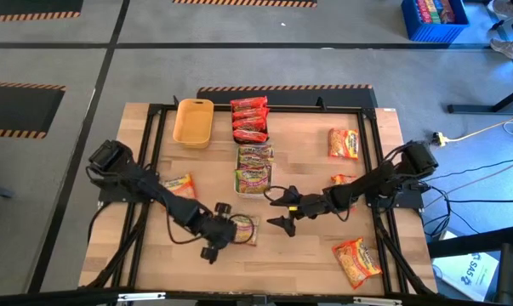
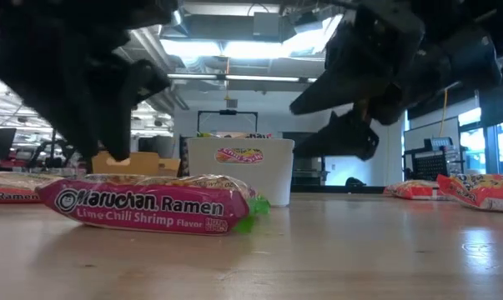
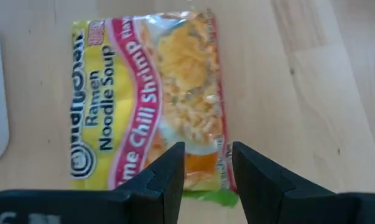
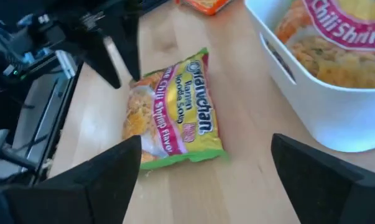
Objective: Sort Maruchan noodles
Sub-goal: Put the green noodle pack into the white bin
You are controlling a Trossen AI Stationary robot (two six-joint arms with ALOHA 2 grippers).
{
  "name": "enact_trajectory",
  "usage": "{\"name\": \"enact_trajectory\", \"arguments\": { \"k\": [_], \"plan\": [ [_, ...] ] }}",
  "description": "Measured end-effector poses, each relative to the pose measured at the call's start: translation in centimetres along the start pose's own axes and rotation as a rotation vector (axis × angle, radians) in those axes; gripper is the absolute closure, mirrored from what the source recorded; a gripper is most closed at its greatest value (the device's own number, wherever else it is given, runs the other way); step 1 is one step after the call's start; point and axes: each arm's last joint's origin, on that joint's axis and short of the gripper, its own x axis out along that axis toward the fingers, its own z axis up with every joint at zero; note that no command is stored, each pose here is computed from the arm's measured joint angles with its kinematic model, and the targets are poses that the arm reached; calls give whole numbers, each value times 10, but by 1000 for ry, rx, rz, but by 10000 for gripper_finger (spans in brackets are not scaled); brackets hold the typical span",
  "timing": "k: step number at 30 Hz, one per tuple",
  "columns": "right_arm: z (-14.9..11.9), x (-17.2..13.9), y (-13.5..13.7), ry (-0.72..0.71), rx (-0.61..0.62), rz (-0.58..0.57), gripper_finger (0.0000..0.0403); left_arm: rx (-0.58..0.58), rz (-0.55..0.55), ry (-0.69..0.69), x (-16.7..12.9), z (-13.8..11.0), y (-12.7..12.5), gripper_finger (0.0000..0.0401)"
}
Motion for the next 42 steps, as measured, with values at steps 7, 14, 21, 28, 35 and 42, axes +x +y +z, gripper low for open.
{"name": "enact_trajectory", "arguments": {
  "k": [7,14,21,28,35,42],
  "plan": [
    [-1,27,-4,2,94,-40,77,25,23,-66,17,-22,-8,273],
    [-8,54,-6,45,149,-60,84,5,35,-93,25,-32,1,273],
    [-14,63,-8,99,178,-109,84,11,32,-103,26,-32,1,273],
    [-12,77,1,173,218,0,84,17,21,-136,26,-28,1,273],
    [-7,88,14,269,223,141,84,31,10,-147,26,-27,2,273],
    [-2,91,20,262,192,191,84,55,3,-178,28,-24,1,274]
  ]
}}
